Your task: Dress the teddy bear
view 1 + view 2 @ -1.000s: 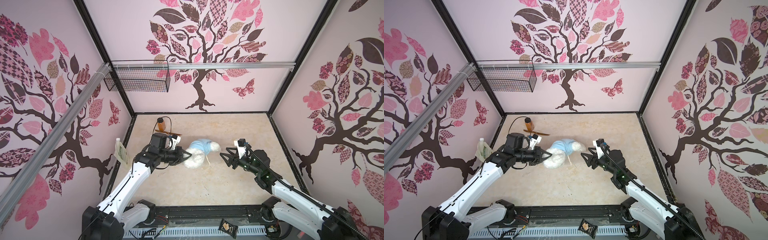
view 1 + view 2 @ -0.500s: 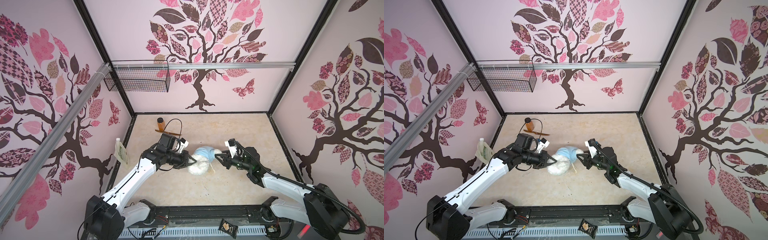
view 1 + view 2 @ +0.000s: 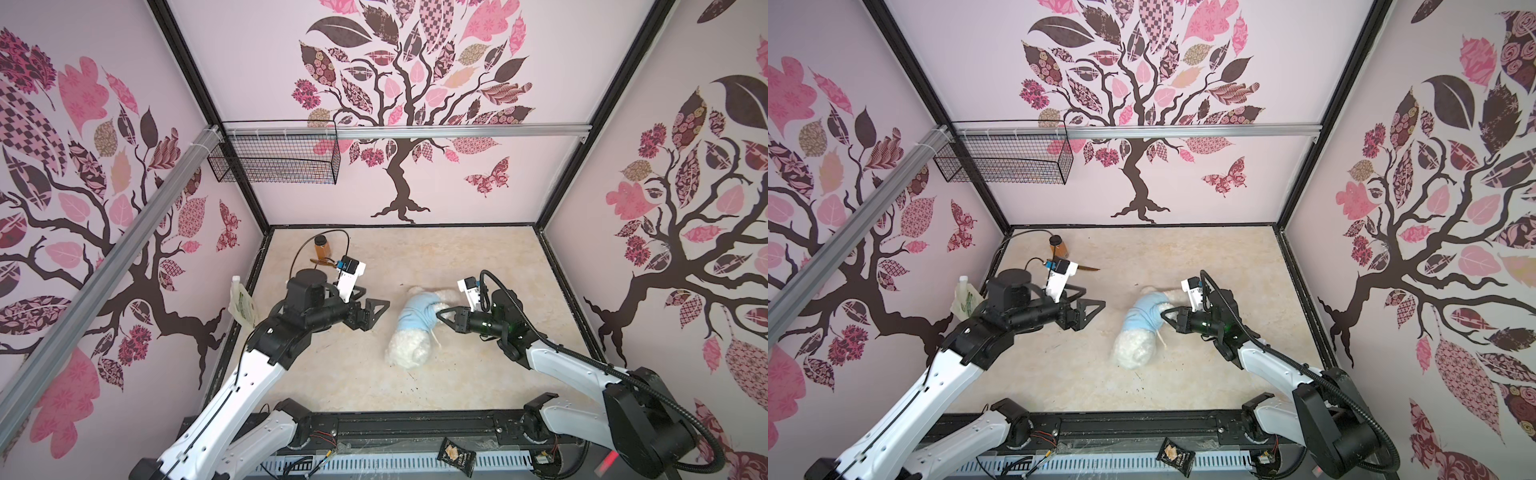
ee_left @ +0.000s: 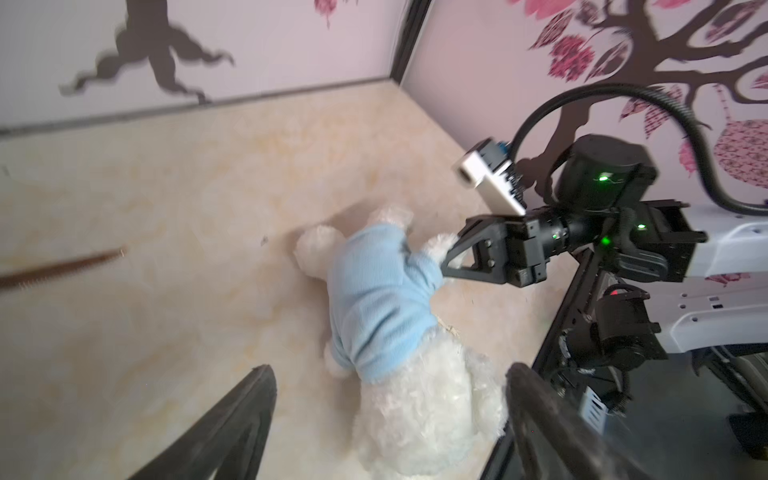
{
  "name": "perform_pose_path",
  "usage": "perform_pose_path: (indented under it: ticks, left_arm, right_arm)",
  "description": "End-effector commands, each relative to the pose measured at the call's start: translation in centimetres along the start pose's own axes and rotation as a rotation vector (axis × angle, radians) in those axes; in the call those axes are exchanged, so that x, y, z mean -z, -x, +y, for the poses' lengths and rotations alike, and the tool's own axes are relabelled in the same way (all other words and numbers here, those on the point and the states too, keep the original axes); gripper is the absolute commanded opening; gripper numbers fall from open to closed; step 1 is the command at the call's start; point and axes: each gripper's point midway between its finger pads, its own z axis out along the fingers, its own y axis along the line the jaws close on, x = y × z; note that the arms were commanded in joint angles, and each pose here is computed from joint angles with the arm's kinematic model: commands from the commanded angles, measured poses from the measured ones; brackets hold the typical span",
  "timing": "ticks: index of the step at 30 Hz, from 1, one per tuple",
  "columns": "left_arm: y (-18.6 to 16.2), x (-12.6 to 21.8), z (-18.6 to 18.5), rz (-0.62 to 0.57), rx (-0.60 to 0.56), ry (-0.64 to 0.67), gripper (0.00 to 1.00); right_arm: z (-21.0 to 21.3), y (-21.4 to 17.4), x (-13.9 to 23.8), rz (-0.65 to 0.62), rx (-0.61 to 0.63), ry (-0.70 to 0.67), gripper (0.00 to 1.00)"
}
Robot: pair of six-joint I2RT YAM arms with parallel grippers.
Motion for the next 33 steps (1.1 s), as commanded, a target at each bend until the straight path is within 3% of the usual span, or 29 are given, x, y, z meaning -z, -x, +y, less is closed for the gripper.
perform_pose_path:
  ticks: [1,7,11,18,27,30,33]
  left_arm:
    - [-0.1,0.4,-1.3,-0.084,-0.396,-0.029,0.90]
    - [-3.7,-0.7,-4.9,-0.053,-0.661,-0.131,0.90]
    - [-8.3,-2.8,-6.8,0.009,-0.825,-0.142,0.91]
    - [-13.7,-6.1,-5.5,0.130,-0.990,-0.063,0.93]
    - [-15.5,-9.0,-3.9,0.222,-0.911,0.019,0.88]
    - [-15.4,-10.1,-3.3,0.231,-0.840,0.071,0.75]
    - [-15.2,-10.5,-2.4,0.283,-0.762,0.126,0.51]
  right_arm:
    - [1.9,1.1,-0.3,0.024,-0.068,0.068,0.00]
    - [2.3,1.7,-0.4,0.004,-0.105,0.091,0.00]
    - [2.1,1.8,-0.5,-0.002,-0.108,0.087,0.00]
    - [2.2,1.7,-0.7,0.008,-0.106,0.099,0.00]
    - [2.2,1.7,-0.9,0.005,-0.118,0.123,0.00]
    - [2.3,1.7,-1.0,0.009,-0.114,0.128,0.00]
    - [2.2,1.6,-0.9,0.008,-0.096,0.118,0.00]
